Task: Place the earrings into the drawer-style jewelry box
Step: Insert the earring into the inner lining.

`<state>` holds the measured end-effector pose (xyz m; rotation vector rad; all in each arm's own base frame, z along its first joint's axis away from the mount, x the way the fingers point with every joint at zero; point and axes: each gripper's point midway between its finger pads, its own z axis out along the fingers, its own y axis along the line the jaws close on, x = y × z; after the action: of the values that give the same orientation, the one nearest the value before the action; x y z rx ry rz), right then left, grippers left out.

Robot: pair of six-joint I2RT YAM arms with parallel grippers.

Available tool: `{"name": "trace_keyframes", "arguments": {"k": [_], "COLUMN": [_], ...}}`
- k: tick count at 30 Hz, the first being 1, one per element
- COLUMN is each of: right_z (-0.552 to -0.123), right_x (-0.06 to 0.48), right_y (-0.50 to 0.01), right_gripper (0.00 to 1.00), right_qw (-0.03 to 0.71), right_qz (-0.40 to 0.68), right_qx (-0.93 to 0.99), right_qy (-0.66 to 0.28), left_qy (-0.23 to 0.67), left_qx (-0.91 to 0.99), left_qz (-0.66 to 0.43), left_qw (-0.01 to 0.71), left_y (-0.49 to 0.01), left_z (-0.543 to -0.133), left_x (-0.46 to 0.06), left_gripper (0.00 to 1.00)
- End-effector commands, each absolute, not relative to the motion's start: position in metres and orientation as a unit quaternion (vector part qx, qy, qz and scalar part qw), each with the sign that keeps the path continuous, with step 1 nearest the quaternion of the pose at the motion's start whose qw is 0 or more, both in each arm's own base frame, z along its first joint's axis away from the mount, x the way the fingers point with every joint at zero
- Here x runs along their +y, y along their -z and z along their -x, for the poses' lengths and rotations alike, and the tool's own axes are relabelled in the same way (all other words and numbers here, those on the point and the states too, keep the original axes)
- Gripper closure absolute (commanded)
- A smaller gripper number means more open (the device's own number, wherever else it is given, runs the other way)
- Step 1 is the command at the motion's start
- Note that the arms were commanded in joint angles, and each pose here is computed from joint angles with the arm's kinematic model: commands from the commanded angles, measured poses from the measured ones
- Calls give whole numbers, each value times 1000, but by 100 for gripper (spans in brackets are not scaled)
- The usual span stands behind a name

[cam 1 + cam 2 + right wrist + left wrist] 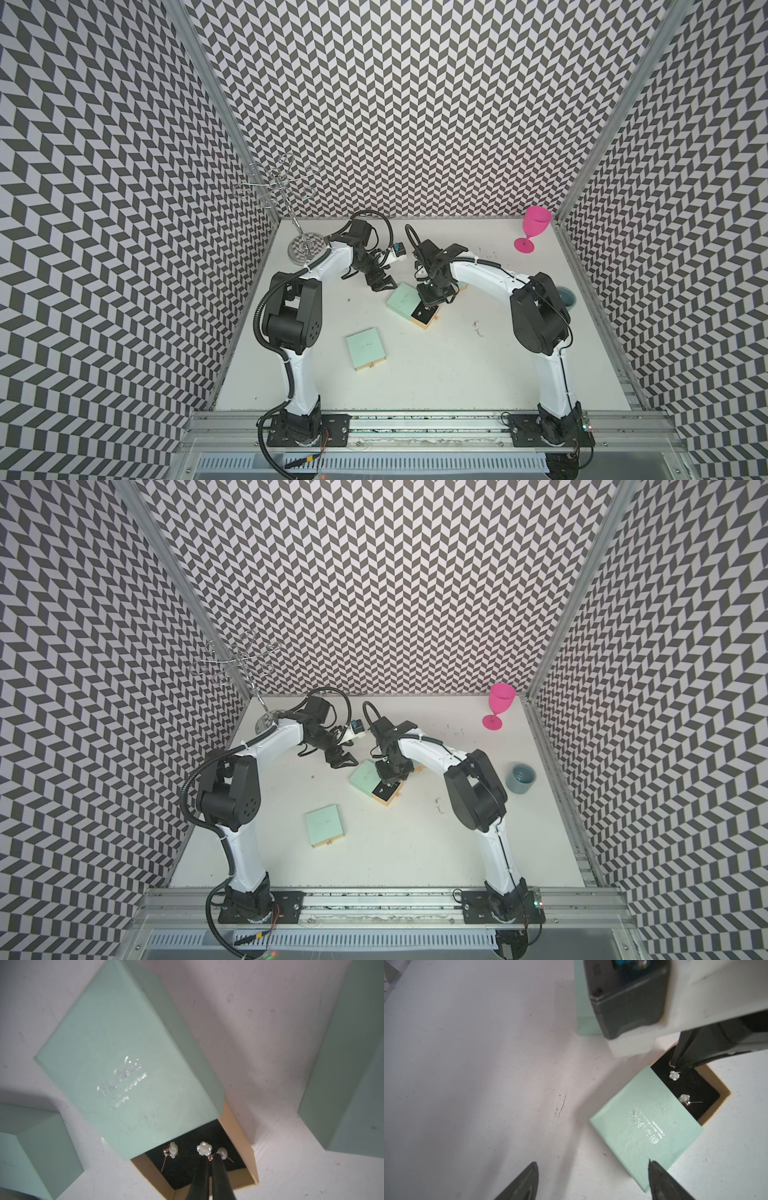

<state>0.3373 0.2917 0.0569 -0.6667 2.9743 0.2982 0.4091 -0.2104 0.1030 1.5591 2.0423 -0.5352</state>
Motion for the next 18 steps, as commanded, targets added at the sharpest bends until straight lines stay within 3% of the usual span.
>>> {"name": "trace_keyframes", "arguments": {"k": [1,18], "right_z": [-338,-336], "right_x": [301,303], "right_y": [-58,-51], "right_gripper": [92,92], "right_qw": [46,44], "right_qz": [223,225], "right_qx": [967,967], "right_qy": [-112,-114], "left_qy": [206,207], "left_qx": [742,744], "left_qz": [-582,-579], "left_qw": [260,261], "left_y": [-111,-112], "left_z": [-407,-409], "left_x": [-214,-212], "left_gripper": [17,17]}}
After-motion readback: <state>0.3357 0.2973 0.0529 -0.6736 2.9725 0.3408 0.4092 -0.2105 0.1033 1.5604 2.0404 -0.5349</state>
